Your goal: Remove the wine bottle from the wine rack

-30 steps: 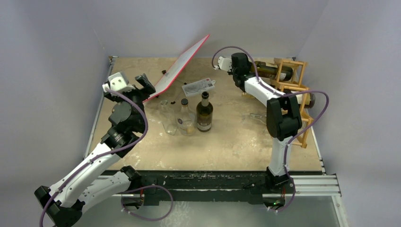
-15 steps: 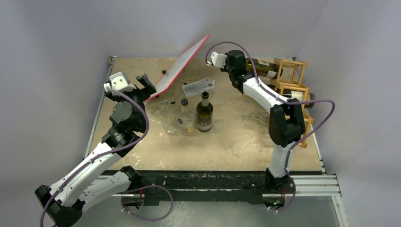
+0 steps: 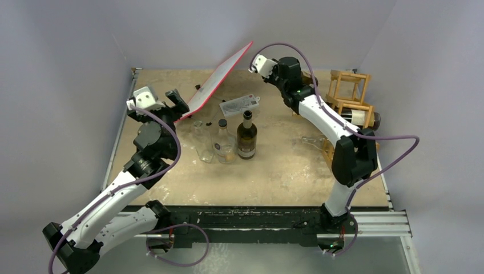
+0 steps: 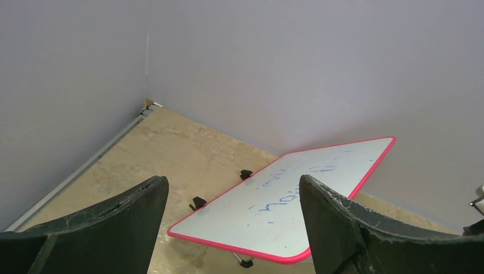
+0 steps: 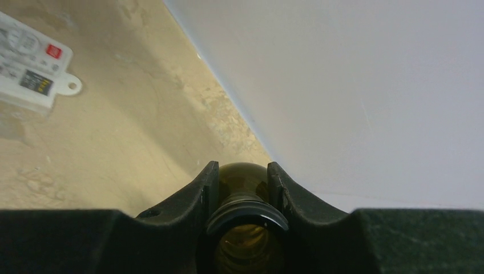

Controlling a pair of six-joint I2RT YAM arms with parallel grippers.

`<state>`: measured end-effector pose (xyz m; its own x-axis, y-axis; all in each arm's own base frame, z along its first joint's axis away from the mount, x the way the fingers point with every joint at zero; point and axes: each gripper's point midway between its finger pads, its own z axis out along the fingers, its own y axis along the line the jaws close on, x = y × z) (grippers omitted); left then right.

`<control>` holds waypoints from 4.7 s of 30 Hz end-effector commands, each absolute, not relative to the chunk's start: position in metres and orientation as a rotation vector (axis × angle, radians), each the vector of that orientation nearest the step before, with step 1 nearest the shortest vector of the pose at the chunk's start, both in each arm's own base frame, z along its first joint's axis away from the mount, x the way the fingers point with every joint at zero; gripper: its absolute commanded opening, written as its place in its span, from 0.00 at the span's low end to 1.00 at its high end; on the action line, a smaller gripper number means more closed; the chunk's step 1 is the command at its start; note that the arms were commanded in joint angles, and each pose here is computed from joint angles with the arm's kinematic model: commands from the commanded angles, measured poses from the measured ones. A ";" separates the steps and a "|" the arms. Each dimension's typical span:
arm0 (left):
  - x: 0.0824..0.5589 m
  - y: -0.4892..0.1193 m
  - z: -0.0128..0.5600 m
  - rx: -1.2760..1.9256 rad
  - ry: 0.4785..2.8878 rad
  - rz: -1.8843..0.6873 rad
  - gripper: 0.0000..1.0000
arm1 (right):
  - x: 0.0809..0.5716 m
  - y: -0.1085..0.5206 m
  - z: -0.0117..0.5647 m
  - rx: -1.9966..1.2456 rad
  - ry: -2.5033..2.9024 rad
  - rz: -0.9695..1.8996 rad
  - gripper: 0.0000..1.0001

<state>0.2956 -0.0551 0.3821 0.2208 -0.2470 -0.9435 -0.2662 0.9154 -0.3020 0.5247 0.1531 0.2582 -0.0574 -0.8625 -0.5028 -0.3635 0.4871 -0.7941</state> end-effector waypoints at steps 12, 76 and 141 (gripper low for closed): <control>0.297 -0.057 0.391 -0.449 1.344 0.004 0.84 | 0.472 0.220 0.369 -0.789 1.365 0.056 0.00; 0.300 -0.058 0.386 -0.438 1.354 0.035 0.84 | 0.436 0.348 0.323 -0.886 1.421 0.646 0.55; 0.280 -0.032 0.399 -0.580 1.289 0.021 1.00 | 0.389 0.051 0.195 -1.067 1.975 -0.730 1.00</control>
<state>0.2891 -0.0405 0.3834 0.2369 -0.2422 -0.9409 -0.3330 0.8895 -0.3128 0.3793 0.0464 0.1838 -0.4195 -0.8406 -0.3427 -0.4532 0.5210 -0.7233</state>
